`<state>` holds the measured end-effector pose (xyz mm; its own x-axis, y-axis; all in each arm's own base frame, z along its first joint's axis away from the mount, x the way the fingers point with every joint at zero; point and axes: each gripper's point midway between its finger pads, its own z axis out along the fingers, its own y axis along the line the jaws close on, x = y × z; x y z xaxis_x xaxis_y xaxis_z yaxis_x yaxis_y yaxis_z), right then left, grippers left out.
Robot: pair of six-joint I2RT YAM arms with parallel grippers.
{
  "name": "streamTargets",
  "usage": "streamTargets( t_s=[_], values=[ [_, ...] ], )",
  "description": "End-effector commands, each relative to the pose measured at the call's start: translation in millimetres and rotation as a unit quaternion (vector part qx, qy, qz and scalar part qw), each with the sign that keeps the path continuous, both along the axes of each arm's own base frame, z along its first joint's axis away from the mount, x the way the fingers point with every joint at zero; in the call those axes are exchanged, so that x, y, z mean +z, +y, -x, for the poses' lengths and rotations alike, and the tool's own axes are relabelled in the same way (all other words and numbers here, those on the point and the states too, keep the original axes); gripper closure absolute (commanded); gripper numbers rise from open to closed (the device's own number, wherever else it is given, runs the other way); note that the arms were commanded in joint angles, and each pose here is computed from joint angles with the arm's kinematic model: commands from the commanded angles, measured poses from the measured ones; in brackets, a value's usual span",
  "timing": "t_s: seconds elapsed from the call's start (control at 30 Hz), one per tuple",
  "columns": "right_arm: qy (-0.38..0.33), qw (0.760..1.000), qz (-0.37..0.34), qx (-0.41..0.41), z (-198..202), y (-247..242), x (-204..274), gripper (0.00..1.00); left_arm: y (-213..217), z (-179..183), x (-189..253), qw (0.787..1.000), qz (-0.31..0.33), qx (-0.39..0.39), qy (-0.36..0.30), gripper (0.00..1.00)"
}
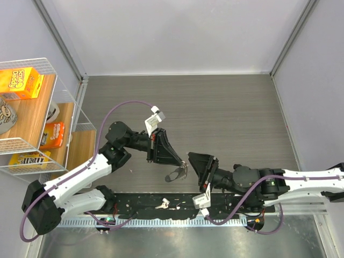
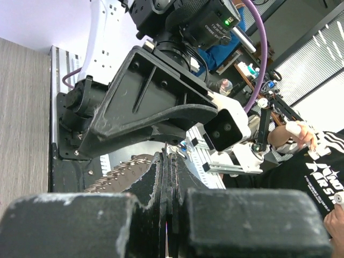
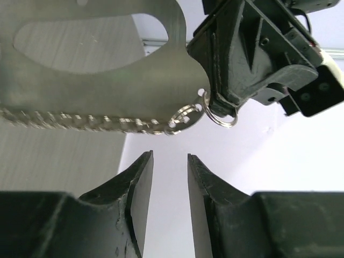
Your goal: Put the keys on the keyring
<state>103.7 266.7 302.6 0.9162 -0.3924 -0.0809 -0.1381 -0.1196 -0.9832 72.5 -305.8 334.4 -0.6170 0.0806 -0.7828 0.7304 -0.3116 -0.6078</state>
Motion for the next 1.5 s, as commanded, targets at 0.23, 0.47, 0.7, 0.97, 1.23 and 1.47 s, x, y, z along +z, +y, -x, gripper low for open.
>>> streamTargets(
  t_s=[0.23,0.47,0.7,0.97,1.23,1.47],
  values=[
    [-0.108,0.990,-0.055,-0.067,-11,-31,52,0.64,6,4,17,0.999,0.022,-0.014,-0.018,1.00],
    [-0.127,0.990,-0.039,-0.039,2,-20,54,0.64,7,5,19,1.000,0.024,-0.018,-0.006,1.00],
    [-0.147,0.988,-0.034,-0.018,14,-10,67,0.64,4,2,21,1.000,0.016,-0.016,0.020,1.00],
    [-0.162,0.987,-0.022,-0.002,24,0,68,0.65,2,-2,24,0.999,0.002,-0.004,0.054,1.00],
    [-0.167,0.986,-0.022,0.006,31,4,70,0.71,2,-3,27,0.997,0.003,0.001,0.073,1.00],
    [-0.170,0.985,-0.023,0.018,38,11,71,0.75,1,-5,26,0.997,0.002,0.007,0.083,1.00]
  ],
)
